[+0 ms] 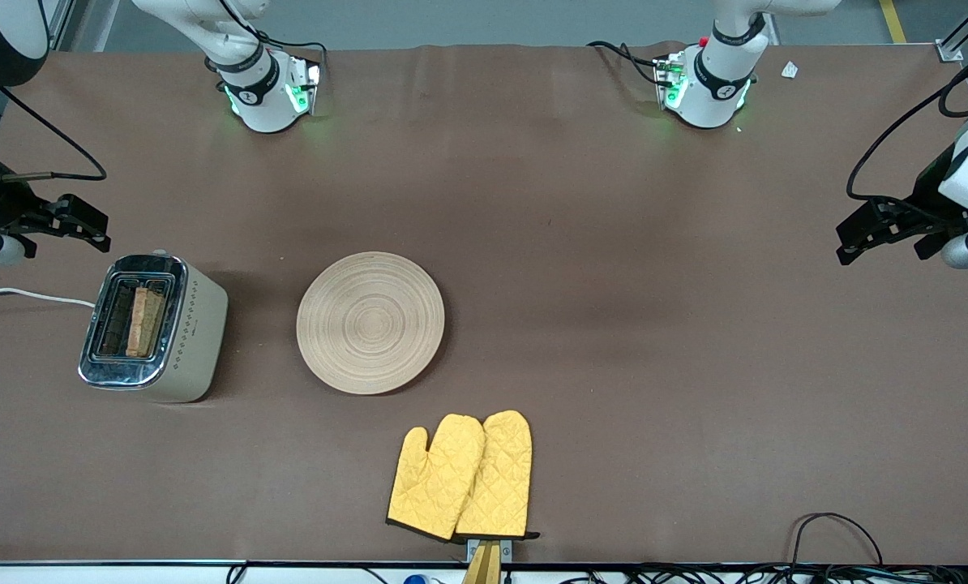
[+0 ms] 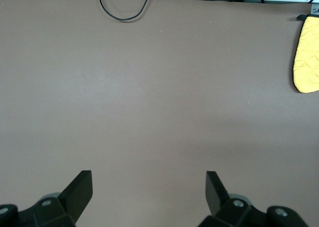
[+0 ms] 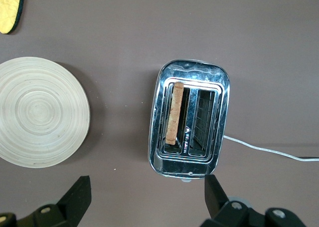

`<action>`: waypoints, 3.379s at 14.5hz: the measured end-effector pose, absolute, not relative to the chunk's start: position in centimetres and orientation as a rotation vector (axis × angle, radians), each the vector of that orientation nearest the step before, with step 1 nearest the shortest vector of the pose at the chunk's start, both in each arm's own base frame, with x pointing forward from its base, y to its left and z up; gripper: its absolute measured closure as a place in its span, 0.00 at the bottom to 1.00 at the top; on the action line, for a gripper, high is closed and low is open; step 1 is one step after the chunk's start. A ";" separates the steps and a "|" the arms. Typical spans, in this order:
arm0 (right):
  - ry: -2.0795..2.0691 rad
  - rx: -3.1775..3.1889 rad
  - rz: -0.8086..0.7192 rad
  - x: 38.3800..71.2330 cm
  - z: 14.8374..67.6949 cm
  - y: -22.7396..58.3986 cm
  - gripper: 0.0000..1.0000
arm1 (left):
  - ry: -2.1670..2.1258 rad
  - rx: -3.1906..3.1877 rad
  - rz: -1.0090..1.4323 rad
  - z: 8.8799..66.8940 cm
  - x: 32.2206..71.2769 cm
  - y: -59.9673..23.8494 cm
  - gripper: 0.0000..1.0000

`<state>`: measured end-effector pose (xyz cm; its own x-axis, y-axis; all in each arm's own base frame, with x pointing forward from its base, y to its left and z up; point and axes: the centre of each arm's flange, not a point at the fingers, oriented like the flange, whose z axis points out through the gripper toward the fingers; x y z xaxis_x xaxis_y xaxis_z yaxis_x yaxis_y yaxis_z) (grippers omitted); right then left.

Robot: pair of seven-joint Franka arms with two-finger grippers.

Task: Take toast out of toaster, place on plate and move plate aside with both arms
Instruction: 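Move the right gripper down over the toast in the silver toaster, then grasp the toast slice with the right gripper and lift it out, then carry the toast with the right gripper onto the wooden plate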

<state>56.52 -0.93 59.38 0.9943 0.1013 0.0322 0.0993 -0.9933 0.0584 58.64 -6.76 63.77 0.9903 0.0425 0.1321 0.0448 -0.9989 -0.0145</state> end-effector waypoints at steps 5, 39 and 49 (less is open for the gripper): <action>0.150 3.081 0.053 56.5 59.3 -1.5 0.00 | -0.070 -3.115 -0.207 63.8 58.6 -6.7 0.00; 0.106 3.118 -0.223 63.5 43.6 -4.4 0.91 | -0.076 -3.114 -0.199 63.6 58.8 -6.4 0.00; -0.315 3.455 -0.317 63.9 41.6 6.6 0.93 | -0.043 -3.113 -0.139 62.2 58.9 -7.7 0.00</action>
<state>63.90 6.58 41.56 0.9680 -0.1435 -0.2056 -0.2046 -0.9262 -0.3167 58.87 -7.71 62.19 0.9957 0.0263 0.0892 0.0285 -0.9993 -0.0237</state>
